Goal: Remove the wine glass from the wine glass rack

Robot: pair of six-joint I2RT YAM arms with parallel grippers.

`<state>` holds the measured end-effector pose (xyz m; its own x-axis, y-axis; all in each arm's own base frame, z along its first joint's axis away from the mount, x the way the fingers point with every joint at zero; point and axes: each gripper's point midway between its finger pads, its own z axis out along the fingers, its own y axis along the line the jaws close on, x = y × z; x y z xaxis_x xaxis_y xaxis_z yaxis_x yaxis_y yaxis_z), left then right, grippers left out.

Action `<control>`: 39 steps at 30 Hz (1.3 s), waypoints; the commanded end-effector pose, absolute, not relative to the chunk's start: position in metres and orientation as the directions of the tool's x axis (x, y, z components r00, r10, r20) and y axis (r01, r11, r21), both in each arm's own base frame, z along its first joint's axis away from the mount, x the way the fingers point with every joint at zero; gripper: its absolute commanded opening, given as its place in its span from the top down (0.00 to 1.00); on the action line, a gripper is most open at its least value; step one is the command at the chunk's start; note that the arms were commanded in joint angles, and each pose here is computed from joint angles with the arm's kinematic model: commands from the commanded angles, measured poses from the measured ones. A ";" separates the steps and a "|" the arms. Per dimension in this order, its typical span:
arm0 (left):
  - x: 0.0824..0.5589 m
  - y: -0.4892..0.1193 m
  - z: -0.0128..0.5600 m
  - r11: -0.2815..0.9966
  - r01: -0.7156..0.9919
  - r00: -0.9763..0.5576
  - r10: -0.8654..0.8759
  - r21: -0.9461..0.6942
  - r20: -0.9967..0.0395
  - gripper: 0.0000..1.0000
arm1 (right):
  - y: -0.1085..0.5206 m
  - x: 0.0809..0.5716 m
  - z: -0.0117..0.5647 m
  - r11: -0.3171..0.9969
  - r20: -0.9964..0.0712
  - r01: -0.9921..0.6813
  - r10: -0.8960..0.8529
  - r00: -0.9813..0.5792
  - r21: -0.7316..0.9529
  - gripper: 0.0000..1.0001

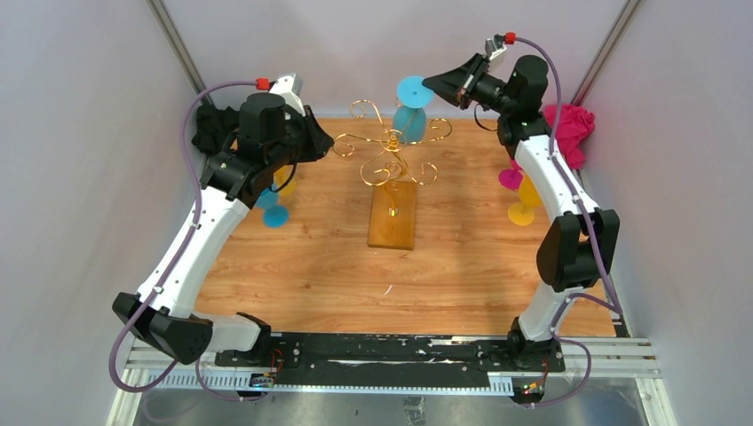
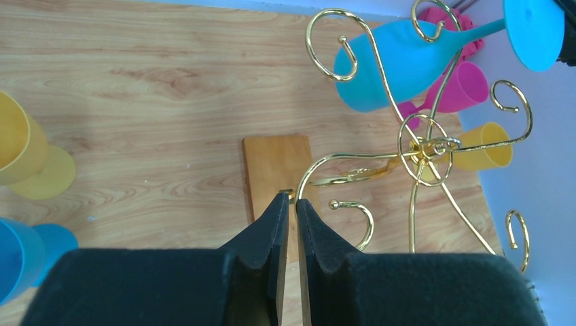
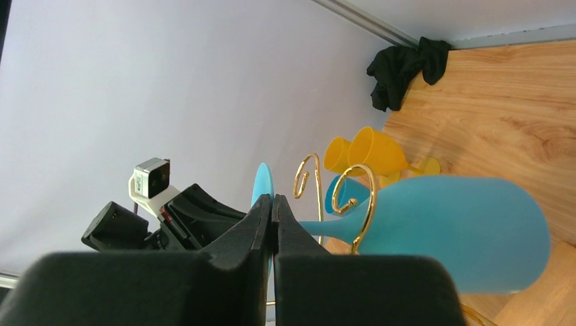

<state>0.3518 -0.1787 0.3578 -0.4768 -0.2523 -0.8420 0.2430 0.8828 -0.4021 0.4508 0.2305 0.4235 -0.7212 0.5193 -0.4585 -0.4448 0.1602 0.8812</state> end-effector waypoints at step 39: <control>0.329 -0.166 0.376 0.888 0.256 -0.434 -0.248 -0.382 -0.866 0.85 | 0.224 0.535 0.438 0.172 -0.454 -0.440 0.568 -0.686 0.881 1.00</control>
